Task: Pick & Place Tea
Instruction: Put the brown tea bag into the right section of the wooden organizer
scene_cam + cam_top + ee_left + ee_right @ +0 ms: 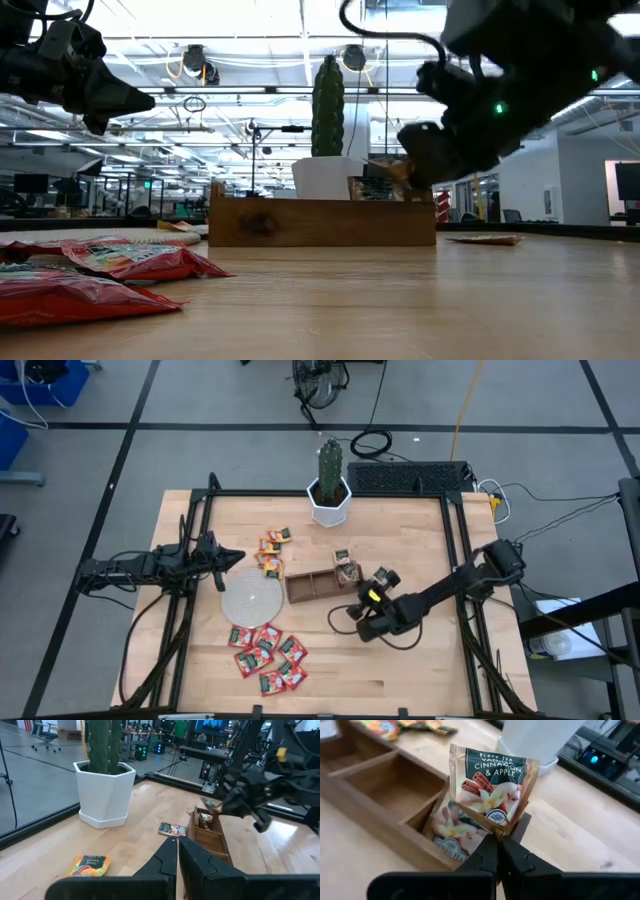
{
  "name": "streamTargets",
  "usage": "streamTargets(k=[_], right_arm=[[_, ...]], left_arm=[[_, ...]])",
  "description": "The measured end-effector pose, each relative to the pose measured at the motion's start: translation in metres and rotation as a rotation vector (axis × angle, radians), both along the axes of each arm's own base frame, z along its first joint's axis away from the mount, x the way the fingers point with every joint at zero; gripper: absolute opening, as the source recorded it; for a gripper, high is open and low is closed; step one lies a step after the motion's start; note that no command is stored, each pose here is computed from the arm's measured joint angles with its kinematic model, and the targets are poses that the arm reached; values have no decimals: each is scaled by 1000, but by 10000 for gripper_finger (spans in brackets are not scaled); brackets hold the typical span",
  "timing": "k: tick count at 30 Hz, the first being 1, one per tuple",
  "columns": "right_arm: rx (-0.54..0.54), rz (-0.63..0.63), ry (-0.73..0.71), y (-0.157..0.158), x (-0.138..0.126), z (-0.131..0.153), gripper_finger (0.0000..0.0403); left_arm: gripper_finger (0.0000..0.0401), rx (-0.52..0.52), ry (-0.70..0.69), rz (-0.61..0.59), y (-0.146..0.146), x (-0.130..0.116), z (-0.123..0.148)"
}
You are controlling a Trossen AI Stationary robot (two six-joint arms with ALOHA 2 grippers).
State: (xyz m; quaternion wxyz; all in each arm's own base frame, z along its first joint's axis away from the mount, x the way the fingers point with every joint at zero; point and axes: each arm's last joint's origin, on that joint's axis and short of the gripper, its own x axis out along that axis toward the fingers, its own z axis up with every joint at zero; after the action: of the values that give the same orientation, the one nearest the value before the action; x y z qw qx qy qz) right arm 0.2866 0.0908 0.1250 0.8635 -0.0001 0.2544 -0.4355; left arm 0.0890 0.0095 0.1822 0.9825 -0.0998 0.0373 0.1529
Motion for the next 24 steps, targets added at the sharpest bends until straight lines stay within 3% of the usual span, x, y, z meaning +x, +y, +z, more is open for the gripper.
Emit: streamTargets(k=[9,20,24], right_arm=[[13,52,-32,-8,10,-2,7],[-15,77,-24,-14,16,1,95],[20,88,-13,-17,18,0,129]], left_arm=[[21,0,1,0,0,0,0],[21,0,1,0,0,0,0],[21,0,1,0,0,0,0]])
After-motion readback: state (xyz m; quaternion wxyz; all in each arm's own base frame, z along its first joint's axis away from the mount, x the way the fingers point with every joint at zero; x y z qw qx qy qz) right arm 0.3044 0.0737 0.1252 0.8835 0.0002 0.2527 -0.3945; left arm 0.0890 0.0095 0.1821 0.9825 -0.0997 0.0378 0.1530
